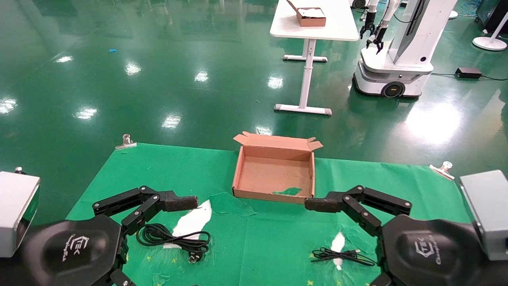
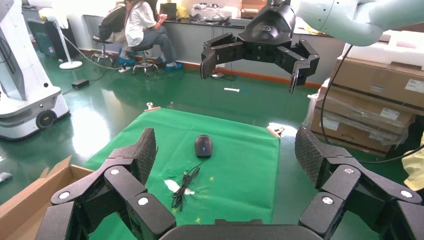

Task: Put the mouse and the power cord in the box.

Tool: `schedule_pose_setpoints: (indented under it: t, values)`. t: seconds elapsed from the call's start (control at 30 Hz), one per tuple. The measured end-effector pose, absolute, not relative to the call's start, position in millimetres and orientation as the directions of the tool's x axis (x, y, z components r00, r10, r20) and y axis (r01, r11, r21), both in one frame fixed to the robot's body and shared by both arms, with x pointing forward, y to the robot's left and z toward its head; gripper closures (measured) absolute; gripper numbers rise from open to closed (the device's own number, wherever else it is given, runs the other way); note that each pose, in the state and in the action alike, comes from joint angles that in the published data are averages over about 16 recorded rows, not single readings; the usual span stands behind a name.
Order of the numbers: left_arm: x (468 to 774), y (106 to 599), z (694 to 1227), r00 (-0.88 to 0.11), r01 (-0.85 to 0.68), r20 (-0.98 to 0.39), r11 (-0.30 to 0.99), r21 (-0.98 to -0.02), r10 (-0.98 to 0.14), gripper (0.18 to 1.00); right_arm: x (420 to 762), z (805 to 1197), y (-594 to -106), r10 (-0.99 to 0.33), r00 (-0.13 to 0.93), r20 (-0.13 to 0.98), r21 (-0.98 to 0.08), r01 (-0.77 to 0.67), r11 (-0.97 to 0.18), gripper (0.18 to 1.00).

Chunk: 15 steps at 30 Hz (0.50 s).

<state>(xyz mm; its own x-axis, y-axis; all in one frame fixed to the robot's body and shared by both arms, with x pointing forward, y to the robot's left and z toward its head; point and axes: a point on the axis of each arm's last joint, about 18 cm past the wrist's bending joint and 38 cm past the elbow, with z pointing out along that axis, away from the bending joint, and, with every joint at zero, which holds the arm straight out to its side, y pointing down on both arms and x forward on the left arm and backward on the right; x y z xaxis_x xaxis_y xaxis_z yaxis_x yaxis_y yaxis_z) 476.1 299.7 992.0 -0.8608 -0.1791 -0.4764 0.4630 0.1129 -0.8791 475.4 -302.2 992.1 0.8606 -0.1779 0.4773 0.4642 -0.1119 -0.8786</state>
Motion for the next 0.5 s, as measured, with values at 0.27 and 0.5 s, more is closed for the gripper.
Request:
schedule_pose_setpoints:
  t: [0.27, 0.5]
  values:
    - [476.1, 299.7, 992.0, -0.861, 0.463, -0.476, 0.113, -0.879, -0.179, 0.184, 475.4, 992.1, -302.2, -0.178, 0.861, 0.477, -0.879, 0.464, -0.112, 0.178]
    - [476.1, 299.7, 992.0, -0.861, 0.463, -0.476, 0.113, -0.879, -0.179, 0.184, 475.4, 992.1, -302.2, -0.178, 0.861, 0.477, -0.879, 0.464, -0.112, 0.178]
